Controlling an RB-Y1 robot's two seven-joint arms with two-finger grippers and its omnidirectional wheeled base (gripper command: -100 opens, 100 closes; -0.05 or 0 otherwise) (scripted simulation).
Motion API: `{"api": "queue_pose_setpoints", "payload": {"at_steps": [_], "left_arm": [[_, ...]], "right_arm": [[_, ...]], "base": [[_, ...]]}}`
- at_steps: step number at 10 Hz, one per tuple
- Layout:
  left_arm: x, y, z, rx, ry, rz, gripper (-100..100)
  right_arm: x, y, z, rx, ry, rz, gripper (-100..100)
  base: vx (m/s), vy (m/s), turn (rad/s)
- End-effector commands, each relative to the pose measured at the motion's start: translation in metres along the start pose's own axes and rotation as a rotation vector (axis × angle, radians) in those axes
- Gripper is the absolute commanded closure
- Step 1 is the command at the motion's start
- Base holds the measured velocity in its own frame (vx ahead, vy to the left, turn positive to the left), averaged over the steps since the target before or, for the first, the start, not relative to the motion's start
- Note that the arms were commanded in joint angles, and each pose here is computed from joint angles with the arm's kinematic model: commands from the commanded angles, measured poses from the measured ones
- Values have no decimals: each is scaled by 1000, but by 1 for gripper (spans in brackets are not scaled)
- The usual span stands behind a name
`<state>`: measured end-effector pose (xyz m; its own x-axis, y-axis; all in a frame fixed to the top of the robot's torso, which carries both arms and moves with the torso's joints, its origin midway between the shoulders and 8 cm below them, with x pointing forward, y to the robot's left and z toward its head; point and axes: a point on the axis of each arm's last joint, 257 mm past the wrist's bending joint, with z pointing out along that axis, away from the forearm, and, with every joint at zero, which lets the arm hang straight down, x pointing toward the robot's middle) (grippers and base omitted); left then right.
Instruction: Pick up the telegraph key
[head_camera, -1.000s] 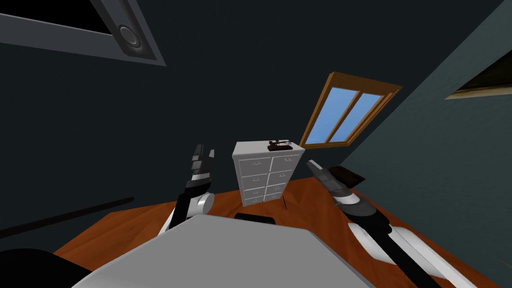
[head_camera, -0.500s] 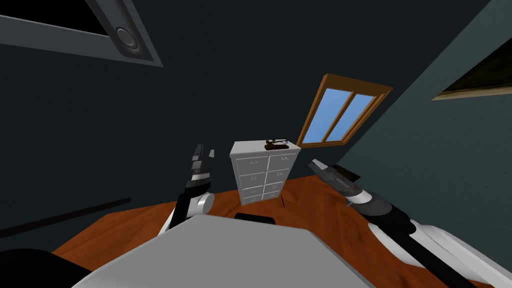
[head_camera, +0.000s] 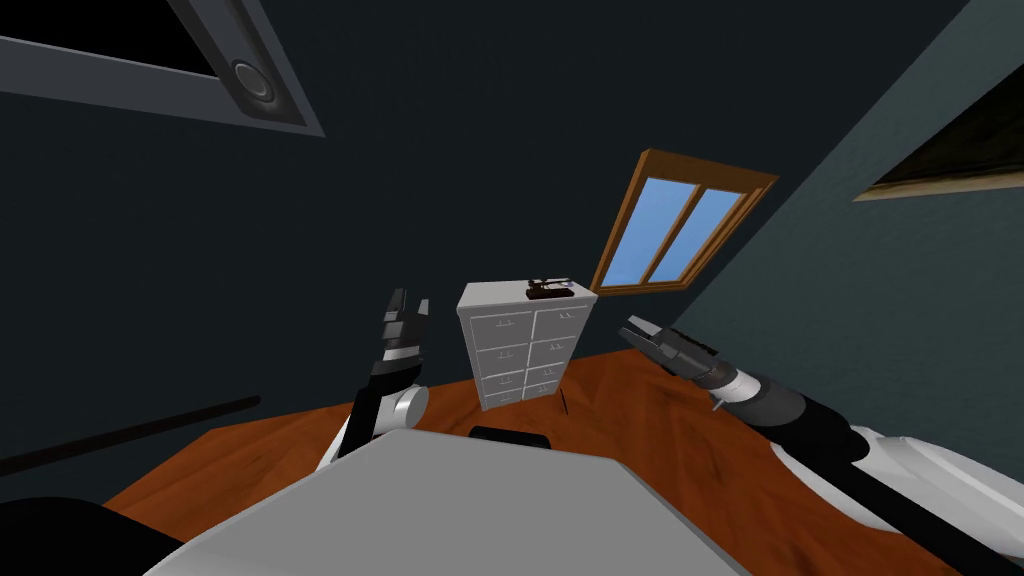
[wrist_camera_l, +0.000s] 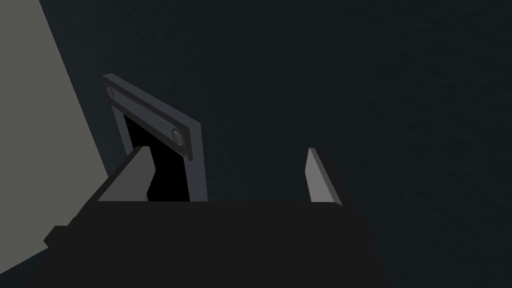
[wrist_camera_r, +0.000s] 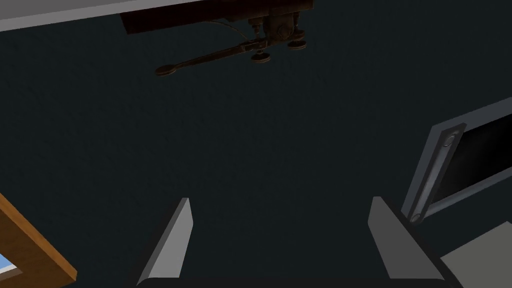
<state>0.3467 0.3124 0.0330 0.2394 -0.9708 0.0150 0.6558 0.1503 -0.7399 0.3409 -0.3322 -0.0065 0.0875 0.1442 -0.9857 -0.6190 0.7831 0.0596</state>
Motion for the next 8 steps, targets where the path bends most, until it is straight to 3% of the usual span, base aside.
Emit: {"api": "queue_pose_setpoints", "payload": {"at_steps": [1, 4, 8], "left_arm": [[0, 0, 0, 0, 0, 0, 0], [0, 0, 0, 0, 0, 0, 0], [0, 0, 0, 0, 0, 0, 0]], "right_arm": [[-2, -2, 1, -20, 43, -37, -100], [-6, -15, -6, -37, 150, -146, -100], [-8, -18, 0, -87, 245, -227, -100]], "base": [[-6, -25, -3], [0, -29, 13], [4, -11, 14]]}}
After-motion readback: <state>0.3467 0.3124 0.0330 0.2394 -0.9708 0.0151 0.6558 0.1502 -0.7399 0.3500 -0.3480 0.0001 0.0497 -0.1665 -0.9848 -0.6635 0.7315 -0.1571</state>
